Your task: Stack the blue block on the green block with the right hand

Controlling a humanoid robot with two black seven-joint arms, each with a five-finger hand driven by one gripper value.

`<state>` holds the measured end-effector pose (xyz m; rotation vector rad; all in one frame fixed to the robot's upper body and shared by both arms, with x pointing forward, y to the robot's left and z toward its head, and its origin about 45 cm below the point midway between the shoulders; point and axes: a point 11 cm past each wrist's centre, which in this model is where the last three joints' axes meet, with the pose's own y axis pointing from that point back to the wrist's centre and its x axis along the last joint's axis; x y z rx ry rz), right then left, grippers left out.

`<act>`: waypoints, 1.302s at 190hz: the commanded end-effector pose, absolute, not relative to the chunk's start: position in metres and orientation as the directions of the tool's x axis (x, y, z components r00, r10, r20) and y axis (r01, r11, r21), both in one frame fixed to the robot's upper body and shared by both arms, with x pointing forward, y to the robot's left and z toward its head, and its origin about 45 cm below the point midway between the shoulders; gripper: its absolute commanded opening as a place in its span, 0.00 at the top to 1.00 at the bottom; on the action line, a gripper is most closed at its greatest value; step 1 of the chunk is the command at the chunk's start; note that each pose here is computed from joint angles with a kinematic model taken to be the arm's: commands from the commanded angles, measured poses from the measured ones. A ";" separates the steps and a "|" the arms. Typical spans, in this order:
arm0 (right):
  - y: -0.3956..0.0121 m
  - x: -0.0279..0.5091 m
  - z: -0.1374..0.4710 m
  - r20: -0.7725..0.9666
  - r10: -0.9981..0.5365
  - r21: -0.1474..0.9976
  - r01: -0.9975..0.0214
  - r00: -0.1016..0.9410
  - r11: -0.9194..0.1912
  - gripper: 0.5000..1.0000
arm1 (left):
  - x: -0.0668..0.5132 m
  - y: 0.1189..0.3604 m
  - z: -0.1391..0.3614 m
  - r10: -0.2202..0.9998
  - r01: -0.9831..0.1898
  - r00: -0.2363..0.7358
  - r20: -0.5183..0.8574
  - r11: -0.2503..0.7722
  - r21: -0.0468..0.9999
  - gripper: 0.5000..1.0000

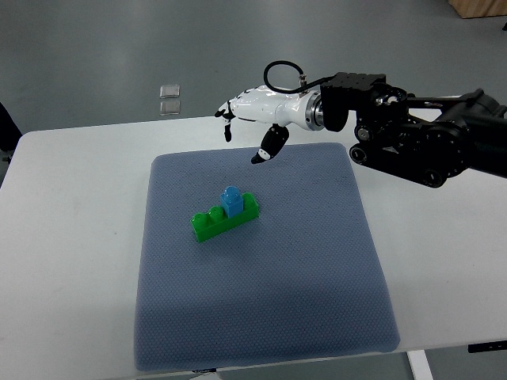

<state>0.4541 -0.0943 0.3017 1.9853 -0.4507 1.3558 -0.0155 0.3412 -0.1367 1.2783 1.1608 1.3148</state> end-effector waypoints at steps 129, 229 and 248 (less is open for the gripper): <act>-0.192 0.514 0.295 0.041 -0.932 0.115 -0.929 0.359 -0.353 0.17 | -0.015 0.341 -0.137 0.993 -0.009 -0.022 0.117 -0.117 0.993 0.00; -0.207 0.509 0.258 -0.540 -0.842 0.192 -0.970 0.023 -0.149 0.17 | -0.015 0.341 -0.137 0.993 -0.009 -0.022 0.117 -0.117 0.993 0.00; -0.209 0.505 0.247 -0.593 -0.805 0.206 -0.970 -0.019 -0.129 0.17 | -0.016 0.341 -0.137 0.993 -0.007 -0.022 0.117 -0.117 0.993 0.00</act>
